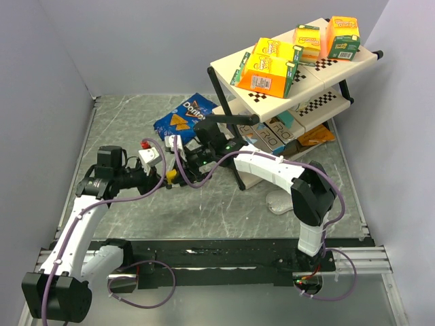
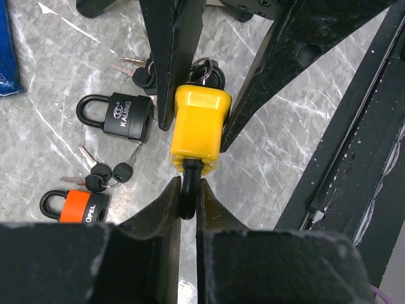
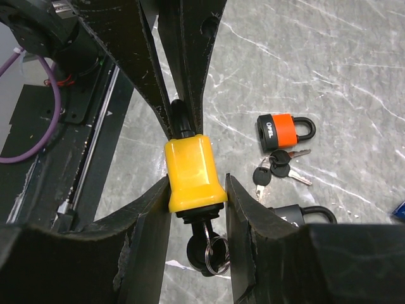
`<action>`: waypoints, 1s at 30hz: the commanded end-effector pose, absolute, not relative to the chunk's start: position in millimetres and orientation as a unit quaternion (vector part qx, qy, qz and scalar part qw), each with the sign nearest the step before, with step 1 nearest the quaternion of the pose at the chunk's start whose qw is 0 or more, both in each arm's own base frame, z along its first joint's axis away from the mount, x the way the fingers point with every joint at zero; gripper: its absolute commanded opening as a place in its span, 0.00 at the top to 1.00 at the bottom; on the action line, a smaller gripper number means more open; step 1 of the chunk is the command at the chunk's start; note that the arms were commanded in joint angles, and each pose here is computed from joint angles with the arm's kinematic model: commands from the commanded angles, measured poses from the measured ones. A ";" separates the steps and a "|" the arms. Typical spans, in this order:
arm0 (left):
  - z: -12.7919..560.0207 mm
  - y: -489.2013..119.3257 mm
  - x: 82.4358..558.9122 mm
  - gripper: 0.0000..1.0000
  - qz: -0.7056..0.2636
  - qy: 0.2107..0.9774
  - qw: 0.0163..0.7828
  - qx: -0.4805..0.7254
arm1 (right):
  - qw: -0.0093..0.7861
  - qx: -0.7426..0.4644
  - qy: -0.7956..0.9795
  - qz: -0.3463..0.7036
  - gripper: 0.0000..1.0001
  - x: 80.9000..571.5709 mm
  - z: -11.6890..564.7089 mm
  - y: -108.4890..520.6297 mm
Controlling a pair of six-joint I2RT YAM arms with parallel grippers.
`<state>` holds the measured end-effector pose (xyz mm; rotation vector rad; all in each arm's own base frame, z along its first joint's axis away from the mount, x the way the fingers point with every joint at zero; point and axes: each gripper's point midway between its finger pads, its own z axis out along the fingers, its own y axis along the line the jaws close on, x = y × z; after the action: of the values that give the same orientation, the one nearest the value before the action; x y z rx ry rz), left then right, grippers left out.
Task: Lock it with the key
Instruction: Lock the lock.
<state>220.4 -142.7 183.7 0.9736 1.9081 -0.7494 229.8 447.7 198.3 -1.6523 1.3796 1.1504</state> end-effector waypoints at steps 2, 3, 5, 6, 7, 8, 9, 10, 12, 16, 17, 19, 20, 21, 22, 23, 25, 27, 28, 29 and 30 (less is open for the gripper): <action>234.6 -181.4 212.0 0.99 -0.360 0.648 0.480 0.470 | 0.406 -0.678 0.315 0.525 1.00 156.7 291.2 477.1; 232.9 -176.7 212.8 0.99 -0.349 0.654 0.481 0.469 | 0.410 -0.679 0.318 0.520 1.00 160.3 291.6 474.7; 229.9 -169.4 207.6 0.99 -0.339 0.660 0.477 0.471 | 0.399 -0.684 0.340 0.508 0.99 167.7 282.1 463.0; 231.4 -163.1 209.3 0.99 -0.332 0.664 0.481 0.466 | 0.394 -0.685 0.349 0.504 0.84 170.3 278.8 458.2; 230.6 -159.3 208.5 0.99 -0.327 0.663 0.482 0.470 | 0.381 -0.686 0.364 0.502 0.74 170.9 272.5 452.2; 228.0 -150.4 208.1 0.99 -0.323 0.677 0.478 0.458 | 0.383 -0.689 0.369 0.493 0.52 174.0 270.1 447.5; 229.8 -146.3 208.0 0.99 -0.320 0.678 0.479 0.456 | 0.384 -0.688 0.377 0.487 0.44 180.2 268.4 442.6; 230.5 -142.9 208.1 0.99 -0.314 0.673 0.483 0.465 | 0.378 -0.691 0.384 0.482 0.39 180.4 265.3 436.0; 230.2 -132.2 207.7 0.99 -0.310 0.687 0.475 0.454 | 0.379 -0.691 0.397 0.470 0.30 187.4 259.9 427.5; 232.2 -124.9 203.9 0.99 -0.296 0.677 0.472 0.481 | 0.375 -0.700 0.411 0.448 0.28 196.0 249.3 412.8; 232.4 -124.3 203.5 0.99 -0.294 0.677 0.471 0.483 | 0.374 -0.700 0.414 0.446 0.28 197.6 248.7 411.0; 232.8 -124.5 201.1 0.99 -0.293 0.674 0.470 0.489 | 0.371 -0.700 0.421 0.442 0.28 201.7 245.6 407.6; 233.4 -124.8 199.7 0.99 -0.292 0.671 0.472 0.492 | 0.372 -0.700 0.422 0.441 0.30 202.5 246.4 407.8; 233.4 -124.5 200.0 0.99 -0.291 0.671 0.473 0.491 | 0.373 -0.700 0.422 0.439 0.31 204.0 246.3 408.1; 233.5 -125.1 199.7 0.99 -0.292 0.671 0.473 0.491 | 0.372 -0.699 0.422 0.441 0.32 203.6 246.5 409.1; 233.4 -125.0 199.3 0.99 -0.291 0.671 0.474 0.490 | 0.376 -0.698 0.420 0.441 0.35 205.0 249.0 409.9; 234.3 -125.1 199.7 0.99 -0.290 0.669 0.476 0.491 | 0.375 -0.695 0.422 0.446 0.39 205.0 250.0 412.1; 234.5 -125.1 200.0 0.99 -0.291 0.670 0.476 0.490 | 0.377 -0.692 0.424 0.448 0.39 206.6 250.7 414.3; 234.5 -125.3 199.7 0.99 -0.291 0.669 0.476 0.491 | 0.378 -0.690 0.425 0.448 0.40 207.9 250.8 415.4; 234.4 -125.4 199.9 0.99 -0.292 0.668 0.476 0.492 | 0.379 -0.689 0.426 0.448 0.41 208.4 251.3 416.1; 234.3 -125.2 200.0 0.99 -0.291 0.669 0.476 0.491 | 0.378 -0.687 0.426 0.450 0.41 208.5 251.1 417.6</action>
<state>197.7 -120.0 212.1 1.1604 1.7541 -0.7320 212.5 413.8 226.0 -1.7813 1.1658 1.1327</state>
